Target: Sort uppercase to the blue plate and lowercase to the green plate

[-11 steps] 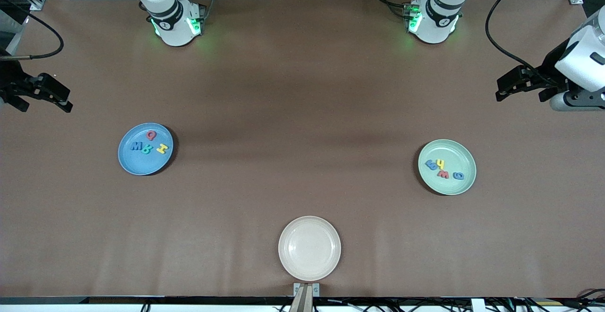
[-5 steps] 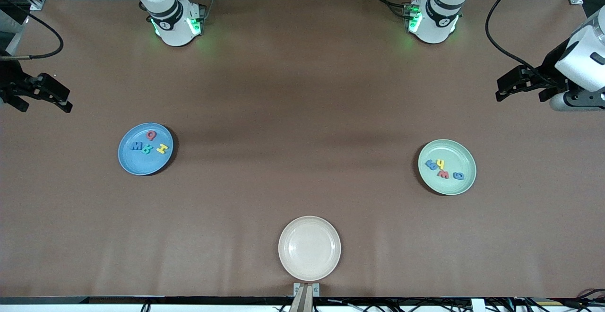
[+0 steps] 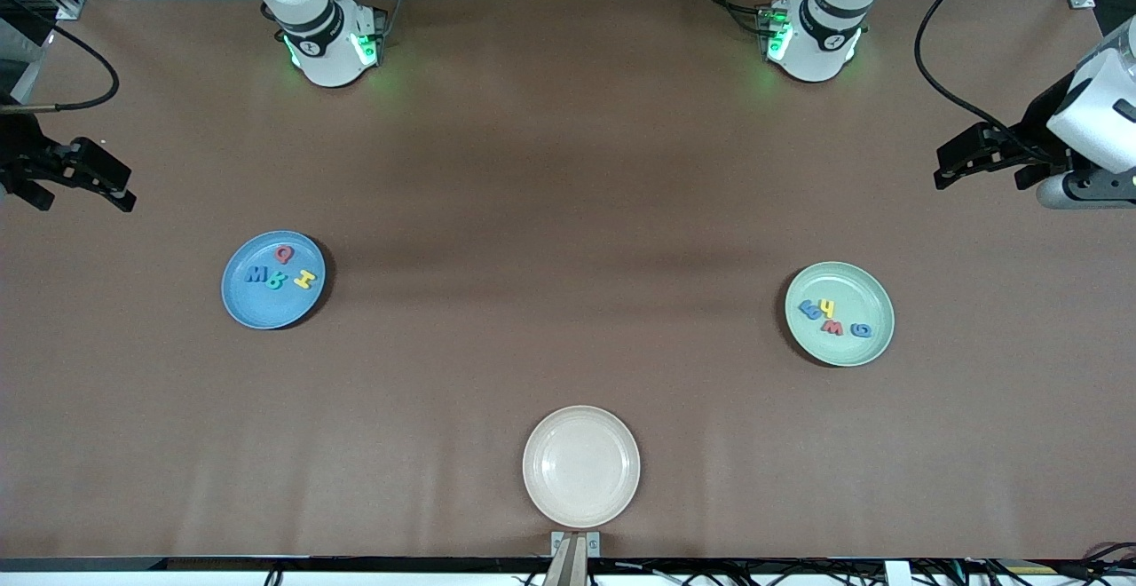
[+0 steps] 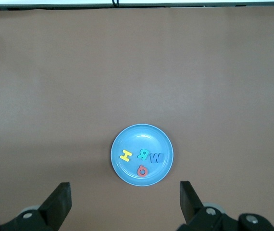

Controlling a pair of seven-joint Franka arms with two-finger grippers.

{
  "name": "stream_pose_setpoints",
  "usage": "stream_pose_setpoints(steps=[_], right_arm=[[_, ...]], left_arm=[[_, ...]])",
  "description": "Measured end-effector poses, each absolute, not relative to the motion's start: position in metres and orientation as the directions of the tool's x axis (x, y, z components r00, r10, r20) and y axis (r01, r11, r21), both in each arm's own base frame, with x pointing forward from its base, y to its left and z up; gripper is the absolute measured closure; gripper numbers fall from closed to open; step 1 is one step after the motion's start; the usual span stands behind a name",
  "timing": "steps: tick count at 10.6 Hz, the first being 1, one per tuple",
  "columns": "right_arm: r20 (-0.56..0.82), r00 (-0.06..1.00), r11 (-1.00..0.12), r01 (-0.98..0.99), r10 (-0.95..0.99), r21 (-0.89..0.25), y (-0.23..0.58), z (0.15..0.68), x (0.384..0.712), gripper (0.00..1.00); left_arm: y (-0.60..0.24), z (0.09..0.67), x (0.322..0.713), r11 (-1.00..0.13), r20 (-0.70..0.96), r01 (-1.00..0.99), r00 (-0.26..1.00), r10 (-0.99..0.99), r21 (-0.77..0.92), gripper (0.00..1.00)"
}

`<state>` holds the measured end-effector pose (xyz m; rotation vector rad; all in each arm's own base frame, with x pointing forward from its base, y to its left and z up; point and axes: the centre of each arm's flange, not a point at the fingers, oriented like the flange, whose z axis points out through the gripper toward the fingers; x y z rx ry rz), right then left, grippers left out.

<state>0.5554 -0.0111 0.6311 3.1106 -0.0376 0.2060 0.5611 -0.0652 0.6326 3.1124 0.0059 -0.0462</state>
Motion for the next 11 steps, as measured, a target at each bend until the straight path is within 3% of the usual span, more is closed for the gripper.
stream_pose_setpoints(steps=[11], right_arm=[[0.138,0.99,-1.0,-0.023,-0.02,0.021,-0.0093,0.6318,0.5559,0.0]], left_arm=[[-0.0635,0.6305,0.5585,-1.0,-0.055,0.007,0.998,0.005,0.026,0.0]])
